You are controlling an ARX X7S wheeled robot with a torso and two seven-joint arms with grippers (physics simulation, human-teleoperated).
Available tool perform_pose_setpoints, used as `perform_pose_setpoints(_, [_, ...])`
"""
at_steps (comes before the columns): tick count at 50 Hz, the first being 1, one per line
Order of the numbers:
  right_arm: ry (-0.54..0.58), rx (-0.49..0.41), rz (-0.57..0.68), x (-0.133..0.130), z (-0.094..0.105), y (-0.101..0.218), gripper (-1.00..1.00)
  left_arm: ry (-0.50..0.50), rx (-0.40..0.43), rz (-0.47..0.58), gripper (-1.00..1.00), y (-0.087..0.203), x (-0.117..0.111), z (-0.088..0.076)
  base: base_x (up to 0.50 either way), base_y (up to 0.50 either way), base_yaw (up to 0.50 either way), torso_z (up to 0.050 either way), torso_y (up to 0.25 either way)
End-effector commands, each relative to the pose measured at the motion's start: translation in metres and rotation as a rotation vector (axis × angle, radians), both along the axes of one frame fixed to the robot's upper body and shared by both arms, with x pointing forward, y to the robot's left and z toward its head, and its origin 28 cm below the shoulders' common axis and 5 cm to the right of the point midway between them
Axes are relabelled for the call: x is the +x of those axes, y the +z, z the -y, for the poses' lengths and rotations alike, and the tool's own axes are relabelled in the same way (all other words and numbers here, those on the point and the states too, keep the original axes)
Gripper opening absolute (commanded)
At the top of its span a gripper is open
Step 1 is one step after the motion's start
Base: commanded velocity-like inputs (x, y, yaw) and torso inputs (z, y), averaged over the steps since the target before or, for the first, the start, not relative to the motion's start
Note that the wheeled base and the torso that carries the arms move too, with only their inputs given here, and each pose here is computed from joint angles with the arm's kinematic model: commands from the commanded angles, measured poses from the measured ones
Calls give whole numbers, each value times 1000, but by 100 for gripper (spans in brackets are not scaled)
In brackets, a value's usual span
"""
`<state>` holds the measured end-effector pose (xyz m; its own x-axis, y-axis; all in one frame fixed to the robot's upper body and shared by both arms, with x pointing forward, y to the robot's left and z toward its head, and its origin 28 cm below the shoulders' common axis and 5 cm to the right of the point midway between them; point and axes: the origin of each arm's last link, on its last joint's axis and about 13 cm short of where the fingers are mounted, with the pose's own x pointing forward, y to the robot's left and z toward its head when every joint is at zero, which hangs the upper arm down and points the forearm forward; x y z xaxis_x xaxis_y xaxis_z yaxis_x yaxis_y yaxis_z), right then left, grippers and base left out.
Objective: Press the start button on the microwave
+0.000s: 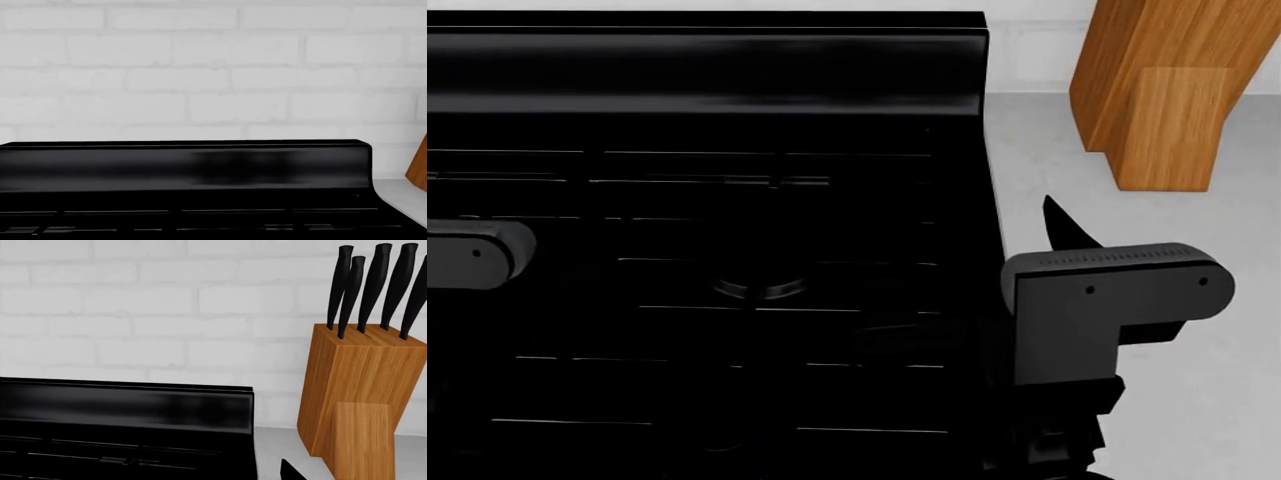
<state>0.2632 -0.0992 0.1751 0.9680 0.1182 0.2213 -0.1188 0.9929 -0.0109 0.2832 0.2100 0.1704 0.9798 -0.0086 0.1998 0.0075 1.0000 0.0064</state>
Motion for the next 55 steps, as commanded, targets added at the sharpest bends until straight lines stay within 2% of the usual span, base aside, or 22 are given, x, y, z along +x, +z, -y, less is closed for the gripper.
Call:
perform_pose_setpoints(1, [-14,-8,41,-7,-1,4,100,-10,4,0,100,-3,0,0,0,0,0,0,0])
perform_pose_setpoints(4, [-58,-37,80,-13,-1,7,100,-6,5,-4,100,-3,0,0,0,0,0,0,0])
perform_pose_setpoints(5, [-19,-36,113,-17,-1,10,100,-7,5,-5,100,-3,0,0,0,0,0,0,0])
perform_pose_setpoints(7, [-84,-60,168,-22,0,16,100,-8,7,-5,100,-3,0,1,0,0,0,0,0])
perform_pose_setpoints(13, [-148,-83,304,-38,0,44,100,-9,8,-5,100,-2,1,2,0,0,0,0,0])
perform_pose_setpoints(15, [-193,-136,330,-41,-1,54,100,-9,9,-3,100,-2,1,2,0,0,0,0,0])
perform_pose_setpoints(18, [-179,-193,413,-44,-4,61,100,-9,9,0,100,-1,1,2,0,0,0,0,0])
perform_pose_setpoints(20, [-175,-172,471,-47,-5,68,100,-10,12,3,100,0,1,2,0,0,0,0,0])
perform_pose_setpoints(22, [-183,-177,475,-48,-6,72,100,-9,12,4,100,1,1,1,0,0,0,0,0])
perform_pose_setpoints(24, [-141,-182,510,-50,-5,74,100,-7,12,4,100,1,1,1,0,0,0,0,0])
perform_pose_setpoints(38, [-163,-142,603,-55,1,118,100,-6,18,0,100,-1,1,0,0,0,0,0,0])
perform_pose_setpoints(46, [-145,-92,591,-51,9,148,100,-9,22,-2,100,-2,0,2,0,0,0,0,0])
perform_pose_setpoints(55, [-133,-144,631,-56,5,178,100,-8,22,-5,100,-3,0,1,0,0,0,0,0])
